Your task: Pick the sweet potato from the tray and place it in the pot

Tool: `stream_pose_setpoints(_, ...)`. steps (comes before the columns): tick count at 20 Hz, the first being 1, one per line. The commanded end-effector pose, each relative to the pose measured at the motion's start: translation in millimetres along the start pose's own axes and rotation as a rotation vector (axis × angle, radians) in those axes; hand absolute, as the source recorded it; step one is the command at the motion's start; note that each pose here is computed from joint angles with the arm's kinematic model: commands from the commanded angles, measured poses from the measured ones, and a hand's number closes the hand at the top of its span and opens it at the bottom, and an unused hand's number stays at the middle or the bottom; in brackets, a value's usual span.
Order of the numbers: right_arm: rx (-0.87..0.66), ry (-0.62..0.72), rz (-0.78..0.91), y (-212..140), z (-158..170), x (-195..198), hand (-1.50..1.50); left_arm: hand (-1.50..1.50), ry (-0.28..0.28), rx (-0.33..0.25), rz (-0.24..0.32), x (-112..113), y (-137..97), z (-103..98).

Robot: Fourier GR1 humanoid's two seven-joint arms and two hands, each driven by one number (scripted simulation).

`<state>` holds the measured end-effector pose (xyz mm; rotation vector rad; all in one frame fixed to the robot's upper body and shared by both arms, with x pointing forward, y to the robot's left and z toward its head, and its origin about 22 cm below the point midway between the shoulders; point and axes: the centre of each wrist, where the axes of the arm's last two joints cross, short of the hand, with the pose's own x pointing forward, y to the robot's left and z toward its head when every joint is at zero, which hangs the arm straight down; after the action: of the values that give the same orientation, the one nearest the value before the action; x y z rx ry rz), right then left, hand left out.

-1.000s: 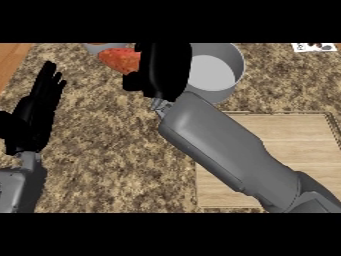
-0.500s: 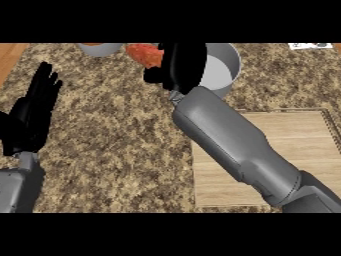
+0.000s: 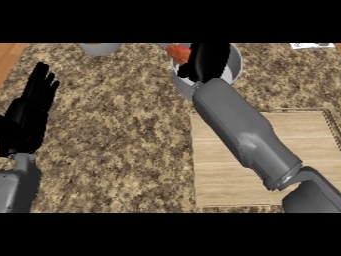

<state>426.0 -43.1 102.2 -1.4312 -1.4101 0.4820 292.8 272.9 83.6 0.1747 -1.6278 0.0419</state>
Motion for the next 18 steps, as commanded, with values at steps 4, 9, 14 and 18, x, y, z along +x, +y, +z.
stream_pose_setpoints(4,0.107,0.171,-0.096,23.2,-2.3,-32.4,1.50,0.00,-0.008,-0.018,0.014,-0.4,-3.4,4.5)
stream_pose_setpoints(9,0.210,0.172,-0.234,29.1,-3.8,-53.7,-1.50,0.00,-0.028,-0.022,-0.011,9.2,-10.1,3.0)
stream_pose_setpoints(14,0.191,0.154,-0.480,22.1,-5.0,-51.0,-1.50,0.00,-0.020,-0.044,0.003,10.5,-0.6,2.2)
stream_pose_setpoints(18,0.100,0.141,-0.669,7.8,-16.2,-49.2,-1.50,0.00,-0.018,-0.024,0.012,10.5,-14.1,-2.5)
